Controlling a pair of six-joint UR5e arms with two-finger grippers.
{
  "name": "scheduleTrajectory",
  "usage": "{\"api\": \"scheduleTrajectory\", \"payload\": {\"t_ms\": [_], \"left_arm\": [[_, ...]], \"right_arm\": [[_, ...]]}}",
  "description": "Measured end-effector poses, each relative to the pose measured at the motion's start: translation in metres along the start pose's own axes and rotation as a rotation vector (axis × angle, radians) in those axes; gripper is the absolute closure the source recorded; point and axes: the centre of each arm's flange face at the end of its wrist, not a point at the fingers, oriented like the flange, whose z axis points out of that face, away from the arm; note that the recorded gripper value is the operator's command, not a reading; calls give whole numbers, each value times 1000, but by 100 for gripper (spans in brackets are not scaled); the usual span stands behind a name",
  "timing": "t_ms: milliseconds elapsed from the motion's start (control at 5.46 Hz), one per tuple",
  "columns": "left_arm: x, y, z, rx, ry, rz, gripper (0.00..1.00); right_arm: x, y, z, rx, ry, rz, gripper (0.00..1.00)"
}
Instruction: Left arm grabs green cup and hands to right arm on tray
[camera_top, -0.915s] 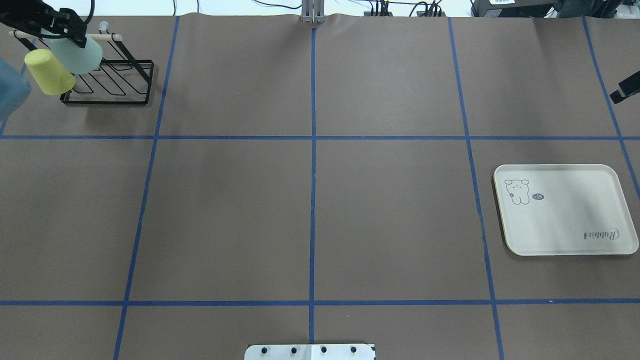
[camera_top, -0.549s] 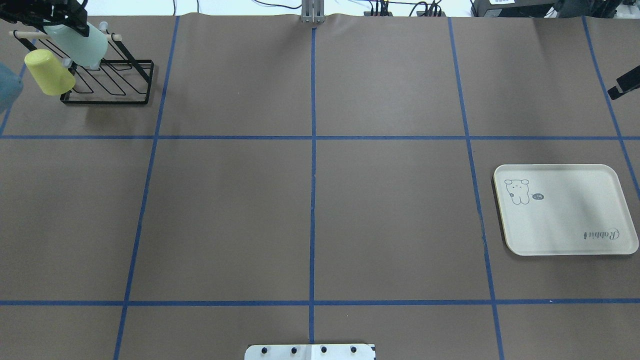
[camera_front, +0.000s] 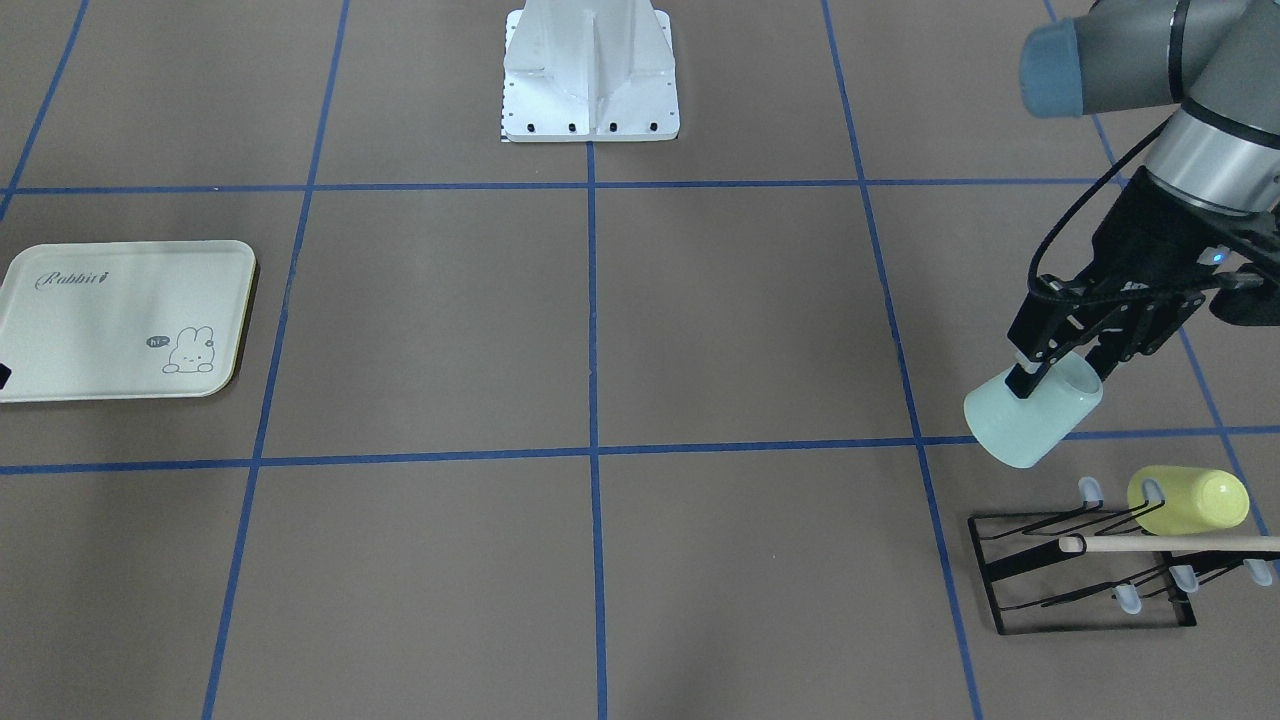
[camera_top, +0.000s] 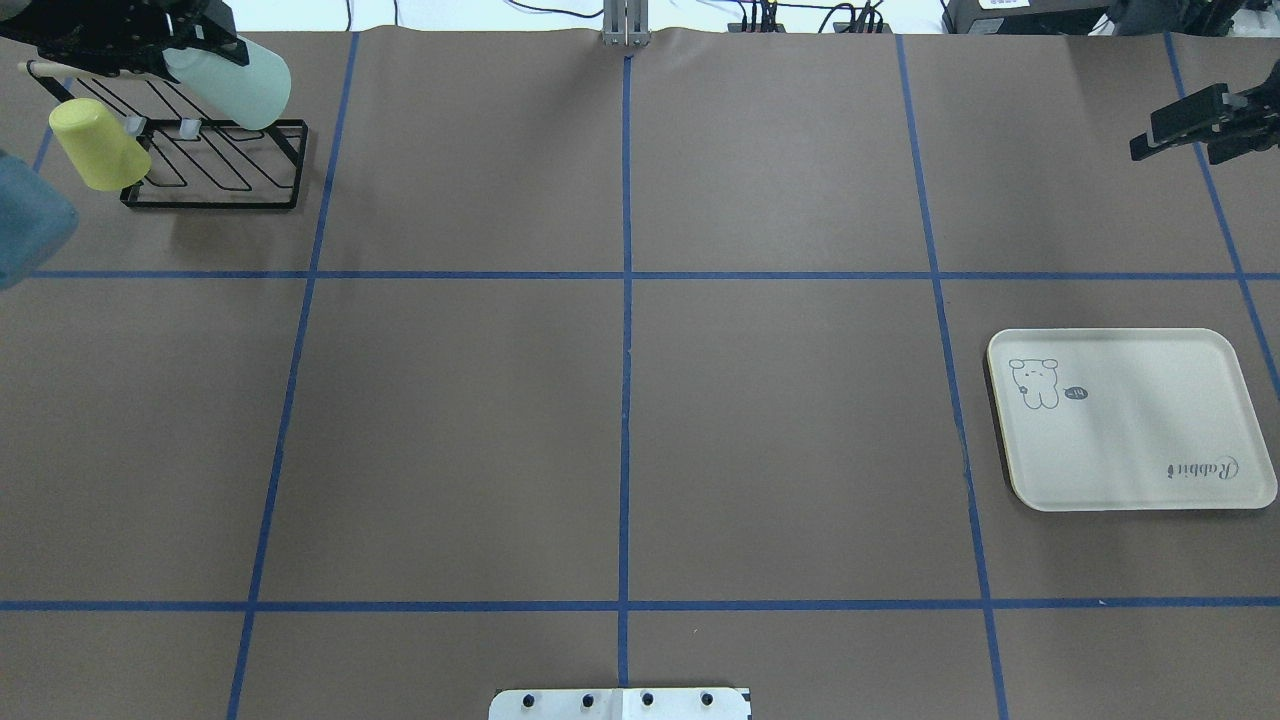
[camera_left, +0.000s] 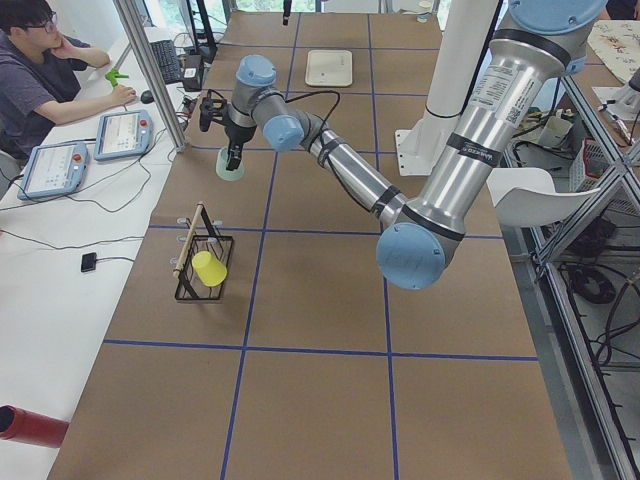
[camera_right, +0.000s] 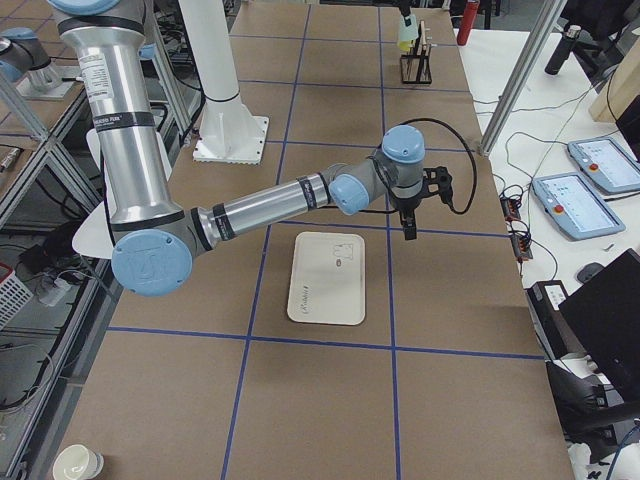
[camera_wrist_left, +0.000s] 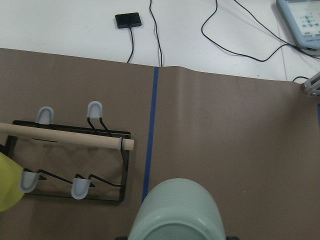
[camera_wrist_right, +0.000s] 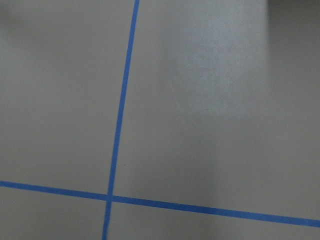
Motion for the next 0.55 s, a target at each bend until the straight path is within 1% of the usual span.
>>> {"api": "scheduleTrajectory", "payload": {"t_ms": [183,366,549], "left_arm": [[20,21,2,-53,108,-65,87],[43,49,4,-99,226,-118,87],[64,77,4,-151,339,-175,87]], "right_arm": [[-41,13,13,52,-121,134,0],[-86,24,21,77,-253,238,1],[-126,33,19,80,-383,261,1]]}}
